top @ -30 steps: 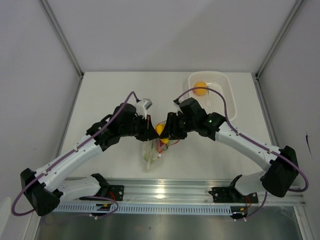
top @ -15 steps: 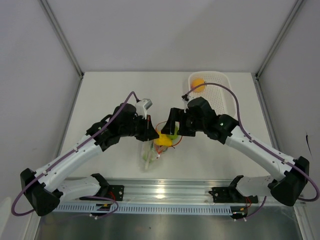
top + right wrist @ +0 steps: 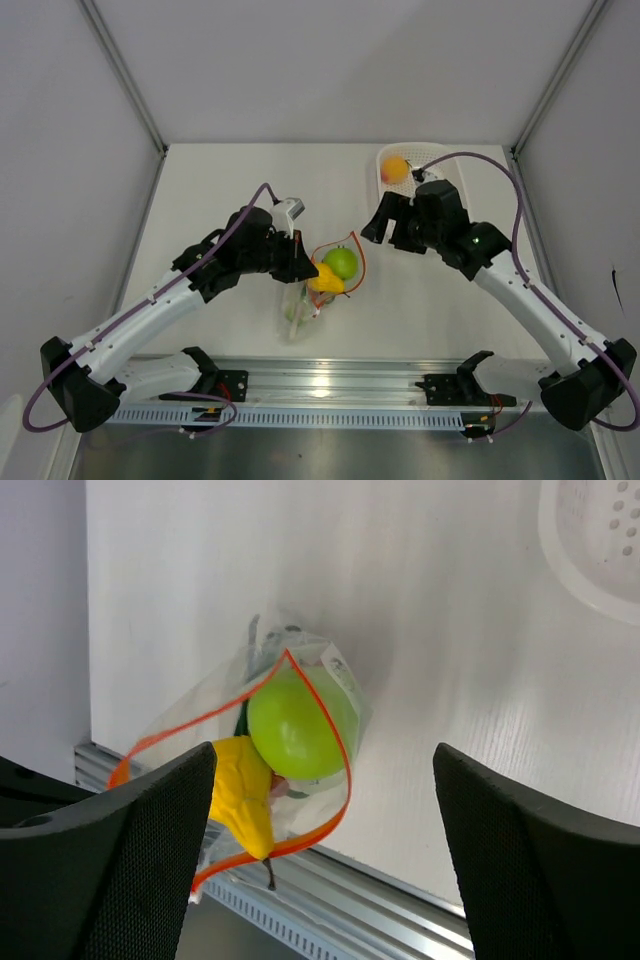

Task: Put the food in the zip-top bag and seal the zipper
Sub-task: Adjust the zipper food storage bag at the center of the board.

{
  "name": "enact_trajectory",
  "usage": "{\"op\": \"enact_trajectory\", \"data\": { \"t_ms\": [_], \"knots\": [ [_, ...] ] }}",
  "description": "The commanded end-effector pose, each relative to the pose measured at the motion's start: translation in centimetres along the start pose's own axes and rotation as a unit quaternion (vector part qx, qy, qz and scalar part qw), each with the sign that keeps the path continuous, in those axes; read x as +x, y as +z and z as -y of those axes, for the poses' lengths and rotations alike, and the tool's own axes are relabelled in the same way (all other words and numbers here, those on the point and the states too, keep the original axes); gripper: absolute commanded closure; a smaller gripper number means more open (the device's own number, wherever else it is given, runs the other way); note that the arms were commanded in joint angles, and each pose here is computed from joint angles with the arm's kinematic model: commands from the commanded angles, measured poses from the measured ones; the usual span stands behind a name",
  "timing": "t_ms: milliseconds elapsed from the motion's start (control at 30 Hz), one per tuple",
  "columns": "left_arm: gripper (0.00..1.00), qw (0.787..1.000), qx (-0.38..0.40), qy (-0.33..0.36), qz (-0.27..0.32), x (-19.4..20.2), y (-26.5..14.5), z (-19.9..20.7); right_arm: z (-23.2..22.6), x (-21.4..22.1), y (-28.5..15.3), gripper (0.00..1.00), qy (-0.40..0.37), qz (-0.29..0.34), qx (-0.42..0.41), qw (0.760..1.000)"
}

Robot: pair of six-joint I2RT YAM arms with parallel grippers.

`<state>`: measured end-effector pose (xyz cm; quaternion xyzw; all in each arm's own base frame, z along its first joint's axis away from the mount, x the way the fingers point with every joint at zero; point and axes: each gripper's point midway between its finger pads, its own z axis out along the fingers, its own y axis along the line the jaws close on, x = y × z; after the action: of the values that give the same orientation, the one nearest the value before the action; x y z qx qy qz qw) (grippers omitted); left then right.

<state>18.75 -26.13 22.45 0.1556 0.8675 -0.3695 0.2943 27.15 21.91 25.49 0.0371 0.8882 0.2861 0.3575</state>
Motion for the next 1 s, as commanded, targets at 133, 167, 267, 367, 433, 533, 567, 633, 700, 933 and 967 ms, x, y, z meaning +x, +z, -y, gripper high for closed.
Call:
{"op": "enact_trajectory", "data": {
  "t_ms": [133,167,267,367,433,533,567,633,700,933,967],
  "knots": [
    [0.99,1.0,0.023,0.0,0.02,-0.9,-0.8,1.2,-0.1,6.6,1.5,0.28,0.03,-0.061,-0.041,0.997],
    [0.99,1.0,0.023,0.0,0.02,-0.9,-0.7,1.2,0.1,7.5,1.9,0.36,0.033,-0.067,-0.037,0.997],
    [0.99,1.0,0.021,-0.001,0.016,-0.7,-0.7,1.2,-0.3,9.3,2.5,0.46,0.032,-0.084,-0.038,0.995],
    [0.99,1.0,0.02,-0.001,0.018,-0.8,-0.8,1.1,-0.8,10.7,3.2,0.47,0.029,-0.099,-0.048,0.993],
    [0.99,1.0,0.02,-0.002,0.017,-0.7,-0.8,1.1,-1.1,11.4,3.5,0.51,0.03,-0.107,-0.053,0.992],
    [0.99,1.0,0.022,-0.004,0.015,-0.5,-0.8,1.2,-1.8,11.6,4.0,0.62,0.029,-0.108,-0.063,0.992],
    [0.99,1.0,0.022,-0.004,0.013,-0.5,-0.7,1.1,-1.9,11.6,4.2,0.67,0.029,-0.108,-0.063,0.992],
    [0.99,1.0,0.022,-0.004,0.013,-0.5,-0.7,1.1,-2.0,11.3,4.3,0.81,0.028,-0.104,-0.064,0.992],
    [0.99,1.0,0.021,-0.003,0.014,-0.5,-0.9,1.1,-2.3,10.7,4.1,0.92,0.025,-0.094,-0.066,0.993],
    [1.0,0.998,0.024,0.023,0.051,-3.2,-4.4,3.1,-6.0,5.1,-0.2,1.0,-0.048,-0.017,-0.09,0.995],
    [0.99,0.997,0.032,0.028,0.066,-3.8,-5.4,3.8,-6.8,3.5,-1.2,1.0,-0.05,0.007,-0.096,0.994]
  ]
}}
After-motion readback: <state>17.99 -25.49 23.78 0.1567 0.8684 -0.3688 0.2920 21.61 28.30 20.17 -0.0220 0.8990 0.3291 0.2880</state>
